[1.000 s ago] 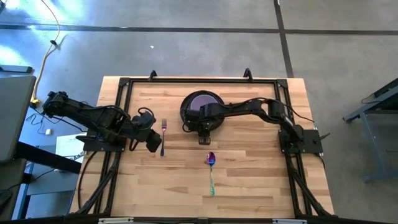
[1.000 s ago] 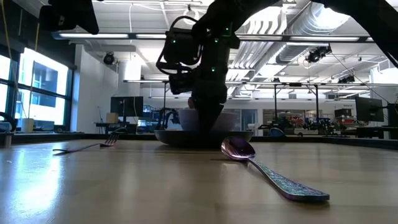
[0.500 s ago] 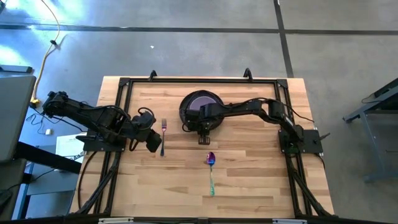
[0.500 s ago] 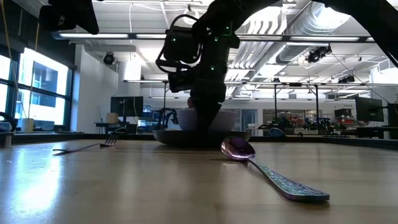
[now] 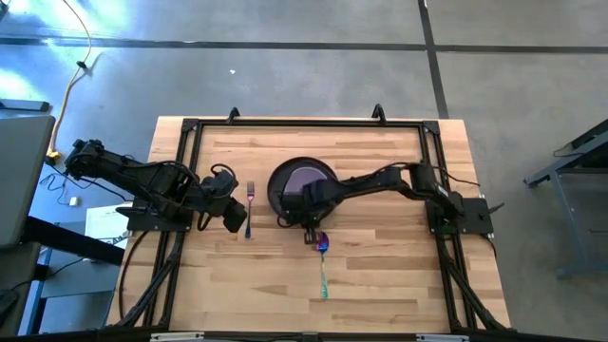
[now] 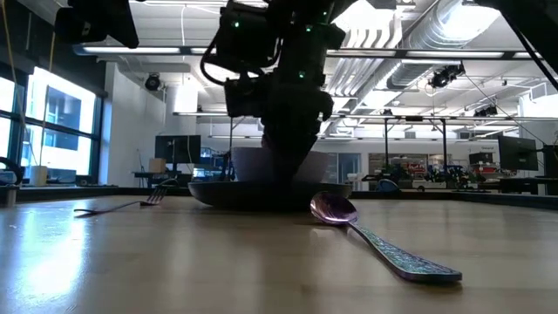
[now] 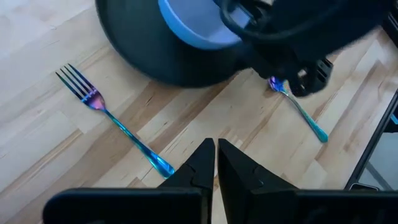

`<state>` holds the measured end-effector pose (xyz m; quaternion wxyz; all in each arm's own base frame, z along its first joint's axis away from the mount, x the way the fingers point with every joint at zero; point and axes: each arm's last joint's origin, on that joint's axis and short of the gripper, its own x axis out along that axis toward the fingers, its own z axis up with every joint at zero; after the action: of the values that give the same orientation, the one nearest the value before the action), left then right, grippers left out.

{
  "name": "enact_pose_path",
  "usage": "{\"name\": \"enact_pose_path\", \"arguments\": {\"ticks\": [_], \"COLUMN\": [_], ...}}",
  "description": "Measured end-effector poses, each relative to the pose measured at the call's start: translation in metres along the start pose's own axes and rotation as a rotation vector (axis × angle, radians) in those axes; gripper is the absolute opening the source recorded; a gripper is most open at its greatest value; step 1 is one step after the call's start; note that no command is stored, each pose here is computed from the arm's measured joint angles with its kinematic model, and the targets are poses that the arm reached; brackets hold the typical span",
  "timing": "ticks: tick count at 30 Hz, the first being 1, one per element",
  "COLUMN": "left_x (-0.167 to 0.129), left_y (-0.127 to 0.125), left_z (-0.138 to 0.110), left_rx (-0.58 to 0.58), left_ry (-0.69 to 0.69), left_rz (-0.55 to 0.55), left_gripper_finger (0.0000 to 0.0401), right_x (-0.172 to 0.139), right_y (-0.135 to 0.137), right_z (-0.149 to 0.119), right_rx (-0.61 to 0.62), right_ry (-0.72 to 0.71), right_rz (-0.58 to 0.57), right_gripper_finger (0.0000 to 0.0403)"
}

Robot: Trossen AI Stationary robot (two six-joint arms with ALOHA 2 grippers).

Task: Set table place
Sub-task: Move the black plate to the center of the table, then put the dark purple spoon on top of the bowl

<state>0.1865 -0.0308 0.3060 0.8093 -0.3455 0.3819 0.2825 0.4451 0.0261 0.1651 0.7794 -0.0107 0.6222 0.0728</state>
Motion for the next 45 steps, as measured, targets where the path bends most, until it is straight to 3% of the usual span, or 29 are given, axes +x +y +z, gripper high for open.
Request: {"name": "enact_pose_path", "arguments": {"ticks": [18, 33, 45], "left_x": [0.000, 0.000, 0.000], "left_y": [0.000, 0.000, 0.000], "left_z": [0.000, 0.000, 0.000], "left_rx": [0.001, 0.023, 0.030], "left_ry": [0.009, 0.010, 0.013], "left_rz": [-0.004, -0.005, -0.002], "left_gripper_finger": [0.0008, 0.0008, 0.0008], "right_x": [0.002, 0.002, -0.029], "right_y": [0.027, 0.024, 0.028], "right_z": [0.004, 0.003, 0.003], "right_rx": [-0.019, 0.003, 0.044], "right_ry": [-0.026, -0.025, -0.074], "right_rz": [0.045, 0.047, 0.034], "right_gripper_finger": [0.0002, 0.0086, 0.0094]}}
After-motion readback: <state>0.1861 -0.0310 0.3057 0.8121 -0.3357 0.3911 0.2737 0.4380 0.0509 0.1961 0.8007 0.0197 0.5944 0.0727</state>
